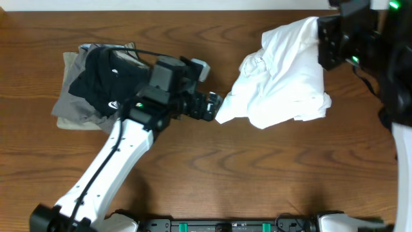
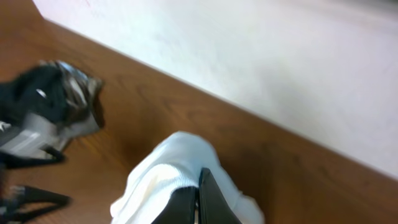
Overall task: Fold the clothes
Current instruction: 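Reach left gripper to the shirt's left edge and grasp it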
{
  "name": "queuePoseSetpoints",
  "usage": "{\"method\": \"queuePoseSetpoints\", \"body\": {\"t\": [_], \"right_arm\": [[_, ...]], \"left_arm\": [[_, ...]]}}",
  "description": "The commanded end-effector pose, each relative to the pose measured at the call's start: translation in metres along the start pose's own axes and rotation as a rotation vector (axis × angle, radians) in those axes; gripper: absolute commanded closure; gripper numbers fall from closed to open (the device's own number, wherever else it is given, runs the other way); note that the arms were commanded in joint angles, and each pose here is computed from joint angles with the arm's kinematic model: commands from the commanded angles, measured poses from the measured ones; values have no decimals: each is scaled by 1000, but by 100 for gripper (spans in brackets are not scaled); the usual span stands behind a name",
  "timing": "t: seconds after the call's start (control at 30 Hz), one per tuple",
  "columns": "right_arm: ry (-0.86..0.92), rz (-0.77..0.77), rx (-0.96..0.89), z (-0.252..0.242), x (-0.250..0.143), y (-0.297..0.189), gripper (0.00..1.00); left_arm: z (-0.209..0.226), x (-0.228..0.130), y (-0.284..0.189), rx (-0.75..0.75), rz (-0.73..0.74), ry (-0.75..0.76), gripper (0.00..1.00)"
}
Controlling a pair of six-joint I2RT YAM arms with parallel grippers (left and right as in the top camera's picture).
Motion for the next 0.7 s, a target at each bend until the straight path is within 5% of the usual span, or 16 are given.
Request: {"method": "queuePoseSetpoints", "body": {"t": [0.0, 0.67], "right_arm": [[-35, -72, 69, 16, 12, -23, 99], [-100, -174, 284, 52, 30, -45, 98]], "left_arm": [[-11, 8, 6, -33, -17, 40, 4], [-73, 39, 16, -138, -149, 203, 5]]}}
Point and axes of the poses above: each gripper's point midway between its finger pads, its own y axis out along the fingers, its own z axis along the line the jaws close on, x = y × z, the point moved 3 cm from there along -y, back along the fingers, and after that the axes turned 15 degrees about y, right-handed, at the moved point
